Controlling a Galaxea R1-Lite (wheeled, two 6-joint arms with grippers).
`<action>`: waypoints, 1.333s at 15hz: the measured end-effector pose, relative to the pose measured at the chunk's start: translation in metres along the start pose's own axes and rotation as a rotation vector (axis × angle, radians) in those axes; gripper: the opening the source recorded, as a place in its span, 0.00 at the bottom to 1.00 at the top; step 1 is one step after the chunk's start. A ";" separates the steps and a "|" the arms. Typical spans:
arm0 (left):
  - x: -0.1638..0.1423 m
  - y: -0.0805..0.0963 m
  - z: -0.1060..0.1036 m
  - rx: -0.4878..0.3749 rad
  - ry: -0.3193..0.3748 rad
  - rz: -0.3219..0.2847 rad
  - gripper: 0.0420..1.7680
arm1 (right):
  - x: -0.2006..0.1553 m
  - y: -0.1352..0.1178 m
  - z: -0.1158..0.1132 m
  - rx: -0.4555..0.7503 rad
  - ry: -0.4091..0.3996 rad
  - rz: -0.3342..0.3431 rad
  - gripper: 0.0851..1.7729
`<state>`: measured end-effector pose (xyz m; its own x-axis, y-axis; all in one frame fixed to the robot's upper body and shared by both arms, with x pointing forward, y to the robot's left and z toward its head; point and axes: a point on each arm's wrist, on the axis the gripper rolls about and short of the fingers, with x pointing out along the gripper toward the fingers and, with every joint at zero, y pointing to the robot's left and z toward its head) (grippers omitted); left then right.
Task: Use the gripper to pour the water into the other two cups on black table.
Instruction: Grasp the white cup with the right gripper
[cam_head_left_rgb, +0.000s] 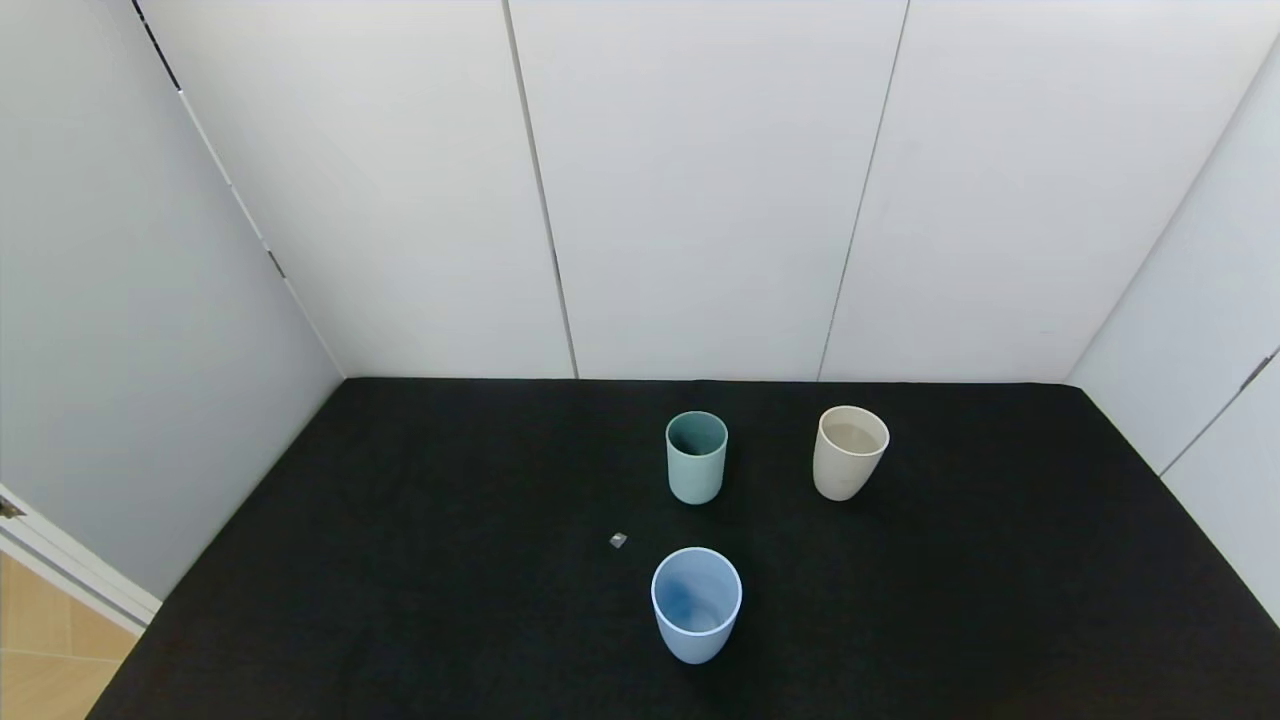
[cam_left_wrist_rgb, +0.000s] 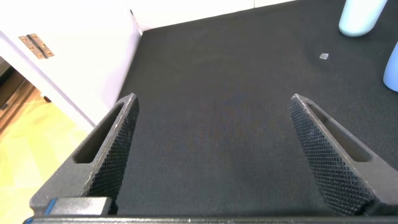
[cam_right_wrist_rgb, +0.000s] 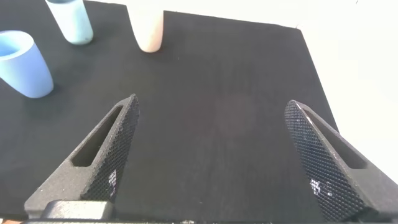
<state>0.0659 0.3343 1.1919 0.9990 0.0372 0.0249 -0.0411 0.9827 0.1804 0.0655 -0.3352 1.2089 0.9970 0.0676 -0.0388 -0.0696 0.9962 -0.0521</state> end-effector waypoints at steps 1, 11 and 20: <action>0.000 0.000 0.000 0.000 0.000 -0.001 0.97 | 0.002 0.000 0.007 0.000 0.014 0.005 0.96; 0.000 0.000 0.000 0.000 0.000 0.000 0.97 | 0.085 -0.006 0.061 0.017 0.179 0.130 0.96; 0.000 0.000 0.000 0.000 0.000 0.000 0.97 | 0.181 0.003 0.040 0.007 0.345 0.228 0.96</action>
<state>0.0659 0.3343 1.1919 0.9990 0.0368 0.0249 -0.0407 0.9828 0.1804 0.2474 -0.3174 1.2418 0.8856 0.2659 -0.3808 -0.2861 0.9582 0.0037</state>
